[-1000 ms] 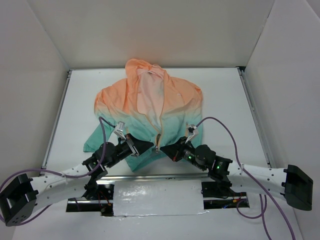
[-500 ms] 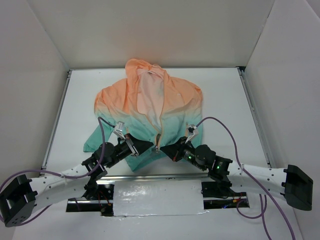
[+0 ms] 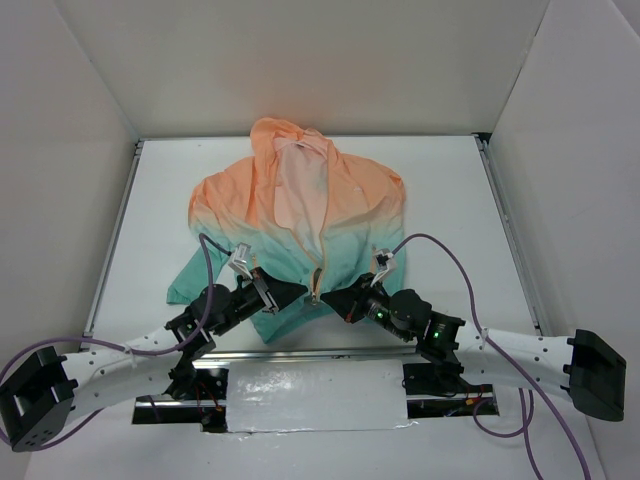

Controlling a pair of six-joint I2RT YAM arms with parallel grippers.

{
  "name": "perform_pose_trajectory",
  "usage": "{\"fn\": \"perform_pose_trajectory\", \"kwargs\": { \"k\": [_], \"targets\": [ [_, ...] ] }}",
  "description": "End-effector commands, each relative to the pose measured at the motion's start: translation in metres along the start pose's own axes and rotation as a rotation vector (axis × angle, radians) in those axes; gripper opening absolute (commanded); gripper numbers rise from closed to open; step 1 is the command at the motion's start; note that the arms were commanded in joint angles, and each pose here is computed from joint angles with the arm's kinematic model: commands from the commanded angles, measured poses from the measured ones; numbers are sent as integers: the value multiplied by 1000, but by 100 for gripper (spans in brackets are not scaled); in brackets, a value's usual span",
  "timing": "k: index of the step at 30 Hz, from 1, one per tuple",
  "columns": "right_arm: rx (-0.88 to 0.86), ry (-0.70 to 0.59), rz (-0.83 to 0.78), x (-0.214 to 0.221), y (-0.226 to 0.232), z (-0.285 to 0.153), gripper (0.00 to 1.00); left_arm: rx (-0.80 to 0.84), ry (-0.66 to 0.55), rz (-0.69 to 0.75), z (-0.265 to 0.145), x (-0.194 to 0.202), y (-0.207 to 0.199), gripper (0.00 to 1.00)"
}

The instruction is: Zip up the jacket

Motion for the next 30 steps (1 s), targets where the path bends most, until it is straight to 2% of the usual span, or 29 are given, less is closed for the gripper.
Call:
{"fn": "perform_pose_trajectory", "kwargs": {
  "k": [1, 21, 30],
  "targets": [
    [-23, -67, -5, -19, 11, 3, 0, 95, -13, -2, 4, -5, -27, 0],
    [11, -96, -48, -31, 10, 10, 0, 128, 18, -20, 1, -2, -30, 0],
    [10, -97, -48, -38, 13, 11, 0, 91, 10, -18, 0, 0, -19, 0]
  ]
}}
Point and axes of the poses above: each gripper's point midway between its finger pads, its own z axis out along the fingers, its own y axis along the line the jaws close on, x = y × z, the point moved 7 cm from there along -z, back along the fingers, and after that the axes turned 12 degrees about -z, right-handed, at the moved point
